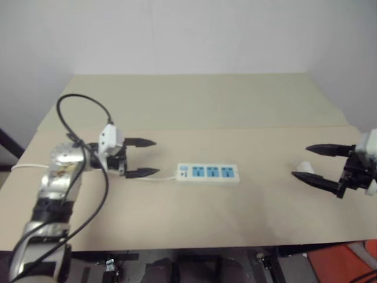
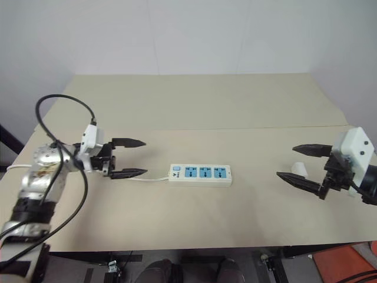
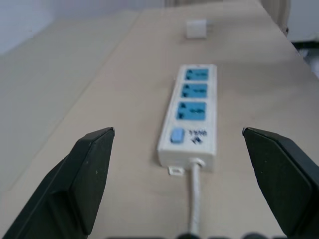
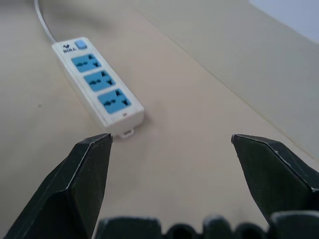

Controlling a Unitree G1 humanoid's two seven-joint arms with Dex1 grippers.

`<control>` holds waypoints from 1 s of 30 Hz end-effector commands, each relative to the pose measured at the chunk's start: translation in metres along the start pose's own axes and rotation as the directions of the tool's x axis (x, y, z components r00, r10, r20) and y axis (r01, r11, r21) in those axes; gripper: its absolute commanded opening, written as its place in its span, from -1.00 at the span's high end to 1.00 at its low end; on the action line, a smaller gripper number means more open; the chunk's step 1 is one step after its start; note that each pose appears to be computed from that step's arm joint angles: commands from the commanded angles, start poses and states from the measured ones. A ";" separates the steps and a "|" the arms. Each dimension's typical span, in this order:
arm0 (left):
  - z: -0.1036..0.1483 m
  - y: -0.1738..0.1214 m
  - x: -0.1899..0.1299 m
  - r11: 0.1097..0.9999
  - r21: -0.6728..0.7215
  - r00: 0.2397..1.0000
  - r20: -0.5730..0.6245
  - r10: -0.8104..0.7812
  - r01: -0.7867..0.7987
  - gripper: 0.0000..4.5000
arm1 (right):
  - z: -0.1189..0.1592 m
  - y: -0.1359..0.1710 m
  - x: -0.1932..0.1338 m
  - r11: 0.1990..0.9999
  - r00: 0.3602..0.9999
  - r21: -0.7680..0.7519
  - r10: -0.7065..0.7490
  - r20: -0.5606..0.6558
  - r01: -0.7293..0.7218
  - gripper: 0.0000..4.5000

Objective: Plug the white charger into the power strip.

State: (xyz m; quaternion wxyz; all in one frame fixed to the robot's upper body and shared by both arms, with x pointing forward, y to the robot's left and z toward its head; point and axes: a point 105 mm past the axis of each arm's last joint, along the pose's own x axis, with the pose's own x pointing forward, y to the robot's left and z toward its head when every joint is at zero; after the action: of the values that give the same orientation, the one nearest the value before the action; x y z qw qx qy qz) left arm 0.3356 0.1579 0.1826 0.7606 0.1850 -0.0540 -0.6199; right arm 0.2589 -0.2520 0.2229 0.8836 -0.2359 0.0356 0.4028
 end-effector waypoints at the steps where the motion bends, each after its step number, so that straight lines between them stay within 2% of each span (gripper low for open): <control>1: -0.002 0.008 0.010 0.999 0.037 0.999 0.012 -0.036 0.036 -0.99 | 0.020 0.005 0.010 0.999 0.997 -0.028 0.021 0.073 -0.019 -1.00; 9: -0.020 -0.006 0.054 0.979 0.009 0.978 0.038 -0.203 0.203 -0.99 | 0.025 0.017 0.027 0.996 0.990 -0.022 0.085 0.112 -0.083 -1.00; 17: -0.034 -0.013 0.078 0.980 -0.025 0.978 0.077 -0.195 0.198 -0.99 | 0.027 0.020 0.022 0.996 0.989 -0.013 0.091 0.119 -0.091 -1.00; 30: -0.051 -0.018 0.089 0.980 -0.064 0.982 0.047 -0.185 0.188 -0.99 | 0.031 0.020 0.012 0.996 0.989 0.000 0.087 0.123 -0.088 -1.00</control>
State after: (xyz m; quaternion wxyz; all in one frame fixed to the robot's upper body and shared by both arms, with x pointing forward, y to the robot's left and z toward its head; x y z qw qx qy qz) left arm 0.3533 0.0820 0.1130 0.7031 0.1427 -0.0220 -0.6963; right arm 0.2550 -0.2189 0.2255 0.8697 -0.1945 0.0114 0.4534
